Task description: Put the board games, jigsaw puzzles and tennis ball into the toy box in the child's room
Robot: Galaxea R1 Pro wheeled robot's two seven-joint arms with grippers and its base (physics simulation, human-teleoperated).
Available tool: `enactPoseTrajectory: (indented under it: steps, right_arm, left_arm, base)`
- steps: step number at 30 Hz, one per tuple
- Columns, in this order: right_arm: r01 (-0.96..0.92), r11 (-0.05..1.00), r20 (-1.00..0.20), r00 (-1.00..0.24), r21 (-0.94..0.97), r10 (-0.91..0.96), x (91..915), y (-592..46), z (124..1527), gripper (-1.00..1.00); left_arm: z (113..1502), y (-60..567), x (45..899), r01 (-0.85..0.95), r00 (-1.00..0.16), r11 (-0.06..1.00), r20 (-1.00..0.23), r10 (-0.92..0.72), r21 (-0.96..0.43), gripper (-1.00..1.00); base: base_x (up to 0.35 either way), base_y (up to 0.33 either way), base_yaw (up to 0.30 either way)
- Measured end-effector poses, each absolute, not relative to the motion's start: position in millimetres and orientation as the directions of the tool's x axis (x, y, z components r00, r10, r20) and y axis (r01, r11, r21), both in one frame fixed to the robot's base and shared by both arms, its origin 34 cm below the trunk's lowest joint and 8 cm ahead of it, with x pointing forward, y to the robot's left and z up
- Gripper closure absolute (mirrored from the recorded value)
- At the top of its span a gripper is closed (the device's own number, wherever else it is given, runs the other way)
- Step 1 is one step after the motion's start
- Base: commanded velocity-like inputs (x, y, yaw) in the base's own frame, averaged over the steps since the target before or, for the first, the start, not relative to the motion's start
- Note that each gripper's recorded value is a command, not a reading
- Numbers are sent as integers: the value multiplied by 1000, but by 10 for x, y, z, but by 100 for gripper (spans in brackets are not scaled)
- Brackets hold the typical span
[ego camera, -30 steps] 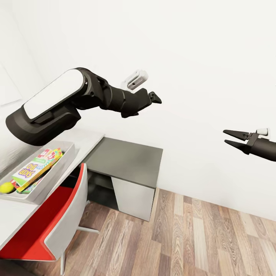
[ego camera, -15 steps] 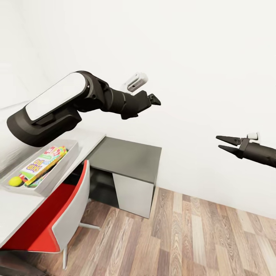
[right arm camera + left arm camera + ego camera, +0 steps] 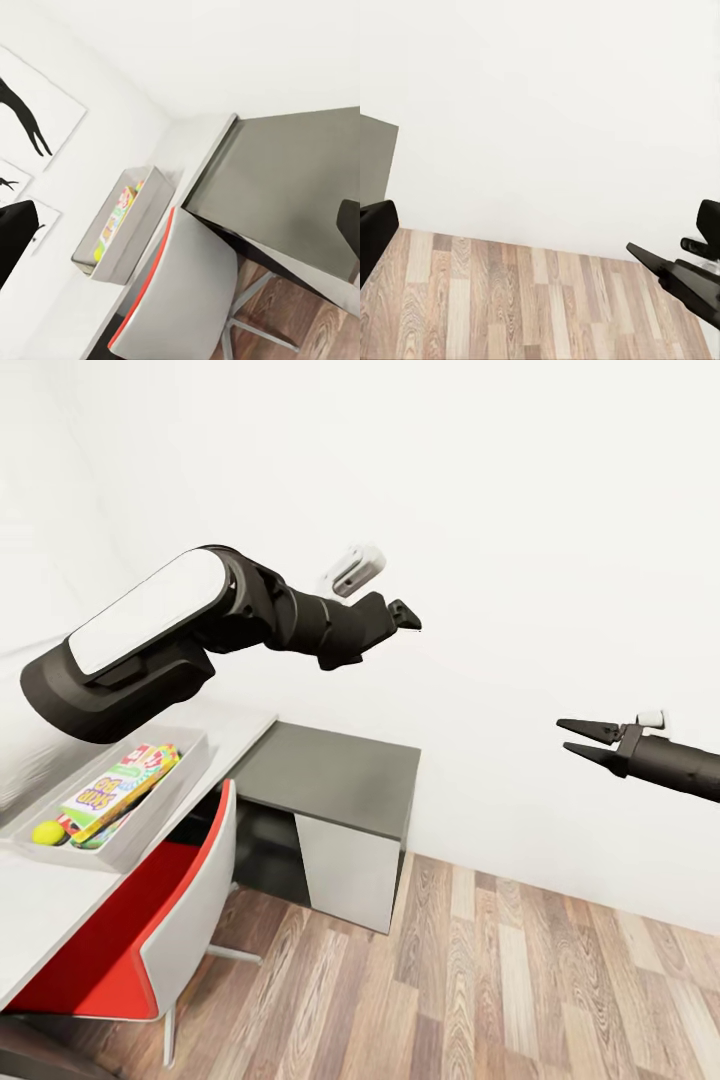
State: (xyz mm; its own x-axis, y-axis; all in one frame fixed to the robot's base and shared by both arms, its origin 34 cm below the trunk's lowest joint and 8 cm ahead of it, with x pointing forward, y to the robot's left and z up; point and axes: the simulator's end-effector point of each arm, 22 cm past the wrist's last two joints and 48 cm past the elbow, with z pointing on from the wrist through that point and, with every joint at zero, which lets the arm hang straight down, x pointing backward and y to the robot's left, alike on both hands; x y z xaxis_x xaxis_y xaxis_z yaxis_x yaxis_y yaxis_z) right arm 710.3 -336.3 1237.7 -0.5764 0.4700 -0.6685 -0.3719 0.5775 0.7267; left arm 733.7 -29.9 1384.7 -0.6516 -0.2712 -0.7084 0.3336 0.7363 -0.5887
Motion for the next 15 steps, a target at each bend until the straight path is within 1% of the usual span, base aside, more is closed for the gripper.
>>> enactPoseTrajectory:
  steps: [3, 7, 15]
  right_arm:
    - [-375, 578, -671, -574, 725, 469, 7091, -3359, 12403, -100]
    - [-380, 578, -675, -570, 723, 469, 7075, -3357, 12440, -100]
    - [-389, 578, -682, -562, 717, 468, 7043, -3358, 12514, -100]
  left_arm:
    - [13948, -294, 7377, 292, -640, 712, -684, -351, -639, -100]
    - [14023, -326, 7372, 275, -633, 695, -669, -390, -665, -100]
    - [14123, -403, 7318, 270, -627, 679, -660, -414, -682, -100]
  base:
    - [-6, 0, 0]
    - [-3, 0, 0]
    - [-1, 0, 0]
